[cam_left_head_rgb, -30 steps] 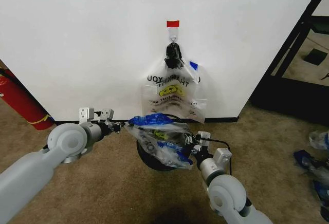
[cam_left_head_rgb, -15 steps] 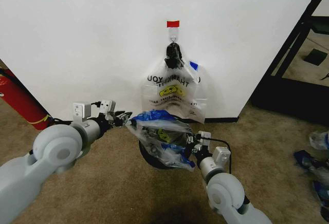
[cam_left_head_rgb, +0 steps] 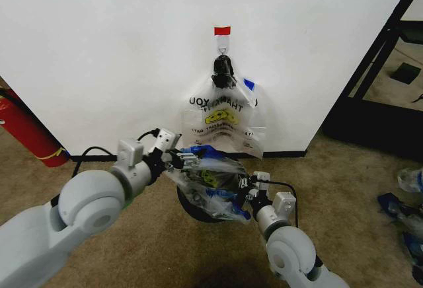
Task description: Pick up the garbage bag from the wall and place it over the trash bin.
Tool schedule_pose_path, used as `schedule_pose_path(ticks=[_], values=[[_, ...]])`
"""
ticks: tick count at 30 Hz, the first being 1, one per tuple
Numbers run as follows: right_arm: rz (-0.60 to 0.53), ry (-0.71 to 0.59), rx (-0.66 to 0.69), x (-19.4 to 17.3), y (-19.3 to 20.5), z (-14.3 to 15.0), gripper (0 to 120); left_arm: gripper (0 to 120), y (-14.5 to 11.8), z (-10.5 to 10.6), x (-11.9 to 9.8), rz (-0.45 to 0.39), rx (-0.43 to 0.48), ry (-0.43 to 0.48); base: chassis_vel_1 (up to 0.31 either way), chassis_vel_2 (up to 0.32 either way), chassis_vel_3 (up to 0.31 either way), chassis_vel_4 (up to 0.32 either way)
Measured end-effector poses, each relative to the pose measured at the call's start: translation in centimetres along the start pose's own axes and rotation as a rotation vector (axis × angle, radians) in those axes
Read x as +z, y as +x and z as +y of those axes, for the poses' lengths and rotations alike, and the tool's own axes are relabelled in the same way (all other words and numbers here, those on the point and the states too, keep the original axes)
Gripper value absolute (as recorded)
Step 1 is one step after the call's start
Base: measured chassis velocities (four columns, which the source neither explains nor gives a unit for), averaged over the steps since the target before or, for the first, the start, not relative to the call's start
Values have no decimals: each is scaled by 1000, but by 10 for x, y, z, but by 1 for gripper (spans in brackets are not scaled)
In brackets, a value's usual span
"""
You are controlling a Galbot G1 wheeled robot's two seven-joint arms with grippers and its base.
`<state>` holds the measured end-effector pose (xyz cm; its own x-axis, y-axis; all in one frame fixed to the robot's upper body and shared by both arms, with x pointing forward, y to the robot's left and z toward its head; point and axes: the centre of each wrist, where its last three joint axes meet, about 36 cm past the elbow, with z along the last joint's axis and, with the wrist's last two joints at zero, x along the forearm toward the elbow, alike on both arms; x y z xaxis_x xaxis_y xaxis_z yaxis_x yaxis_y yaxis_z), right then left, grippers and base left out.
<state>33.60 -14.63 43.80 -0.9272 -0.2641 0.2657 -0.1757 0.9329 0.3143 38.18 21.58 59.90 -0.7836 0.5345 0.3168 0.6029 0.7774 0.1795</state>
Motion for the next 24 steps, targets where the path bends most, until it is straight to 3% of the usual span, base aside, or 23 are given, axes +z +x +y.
schedule_pose_path(ticks=[6, 18, 22, 24], values=[[-4, 2, -1, -3, 2, 1, 1, 91, -19, -2, 10, 30, 23, -139, 0, 0, 0, 0], [-1, -3, 2, -2, 6, 3, 1, 80, -38, -5, 32, 83, 20, -220, 0, 0, 0, 0], [2, -4, 10, -1, 8, 3, 1, 63, -42, -6, 35, 70, -7, -218, 0, 0, 0, 0], [3, -4, 11, 0, 8, 3, 1, 62, -43, -6, 35, 67, -11, -218, 0, 0, 0, 0]])
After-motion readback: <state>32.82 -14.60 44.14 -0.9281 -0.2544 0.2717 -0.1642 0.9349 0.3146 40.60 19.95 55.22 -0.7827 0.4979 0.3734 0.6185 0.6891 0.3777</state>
